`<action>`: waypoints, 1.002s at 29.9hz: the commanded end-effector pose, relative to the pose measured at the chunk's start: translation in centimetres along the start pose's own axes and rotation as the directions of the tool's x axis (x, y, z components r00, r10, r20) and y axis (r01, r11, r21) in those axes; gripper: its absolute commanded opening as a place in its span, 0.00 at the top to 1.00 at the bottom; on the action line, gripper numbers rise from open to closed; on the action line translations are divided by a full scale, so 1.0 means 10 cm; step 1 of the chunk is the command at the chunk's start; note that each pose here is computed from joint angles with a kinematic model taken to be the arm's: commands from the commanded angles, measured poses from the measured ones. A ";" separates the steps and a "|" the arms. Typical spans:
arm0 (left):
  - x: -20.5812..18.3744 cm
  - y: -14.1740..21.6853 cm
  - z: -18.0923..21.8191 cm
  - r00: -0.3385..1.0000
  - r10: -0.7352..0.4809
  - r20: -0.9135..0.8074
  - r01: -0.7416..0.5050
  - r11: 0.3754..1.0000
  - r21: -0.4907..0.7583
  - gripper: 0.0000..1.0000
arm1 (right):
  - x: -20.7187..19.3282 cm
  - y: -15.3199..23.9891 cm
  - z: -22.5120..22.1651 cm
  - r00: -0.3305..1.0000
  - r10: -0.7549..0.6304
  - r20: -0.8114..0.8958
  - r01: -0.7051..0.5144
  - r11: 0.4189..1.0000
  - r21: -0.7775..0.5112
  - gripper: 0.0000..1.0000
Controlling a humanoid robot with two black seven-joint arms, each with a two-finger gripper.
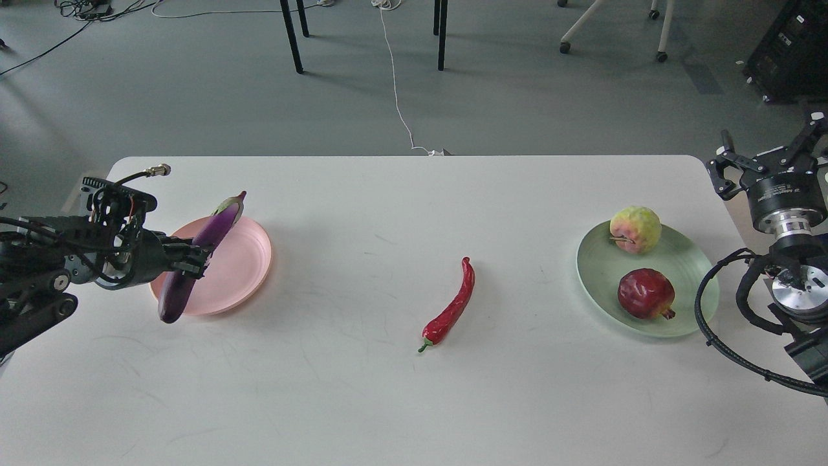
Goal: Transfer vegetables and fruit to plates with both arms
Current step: 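Carry the eggplant onto the pink plate and release it, then move the left gripper to the red chili pepper and grasp it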
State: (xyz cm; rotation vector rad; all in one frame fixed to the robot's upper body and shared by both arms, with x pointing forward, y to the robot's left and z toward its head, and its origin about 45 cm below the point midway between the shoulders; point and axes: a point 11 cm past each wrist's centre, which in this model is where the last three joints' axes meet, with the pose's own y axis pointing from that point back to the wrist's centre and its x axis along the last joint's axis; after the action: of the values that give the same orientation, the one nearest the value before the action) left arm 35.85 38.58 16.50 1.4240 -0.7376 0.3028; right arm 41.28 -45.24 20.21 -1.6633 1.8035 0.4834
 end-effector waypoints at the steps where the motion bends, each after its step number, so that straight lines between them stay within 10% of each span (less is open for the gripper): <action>1: -0.02 -0.06 0.02 1.000 0.000 -0.011 0.000 1.000 0.001 0.46 | 0.01 0.00 -0.02 1.000 0.001 -0.006 -0.001 1.000 0.001 0.01; 6: 0.00 -0.08 0.05 1.000 0.004 -0.014 -0.004 1.000 -0.008 0.26 | 0.00 0.00 -0.01 1.000 -0.001 -0.005 0.001 1.000 -0.002 0.01; 15: 0.99 0.18 0.27 0.981 0.179 0.069 -0.173 0.981 -0.088 0.21 | 0.02 0.01 0.01 1.000 0.002 -0.007 -0.002 1.000 -0.006 0.01; 21: 1.30 0.12 1.44 0.956 0.234 0.176 -0.164 0.926 -0.340 0.21 | 0.00 0.01 0.04 1.000 -0.001 0.000 0.001 1.000 -0.009 0.01; 30: 0.70 -0.28 2.79 0.855 0.258 0.450 -0.018 0.881 -0.472 0.26 | 0.07 0.03 -0.09 1.000 0.009 -0.025 -0.009 1.000 0.003 0.01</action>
State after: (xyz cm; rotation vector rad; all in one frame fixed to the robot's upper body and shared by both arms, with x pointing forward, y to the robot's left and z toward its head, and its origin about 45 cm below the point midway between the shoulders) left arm 36.56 12.19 19.97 1.0003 -1.2149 -0.0878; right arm 40.98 -45.71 20.10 -1.6687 1.8195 0.4789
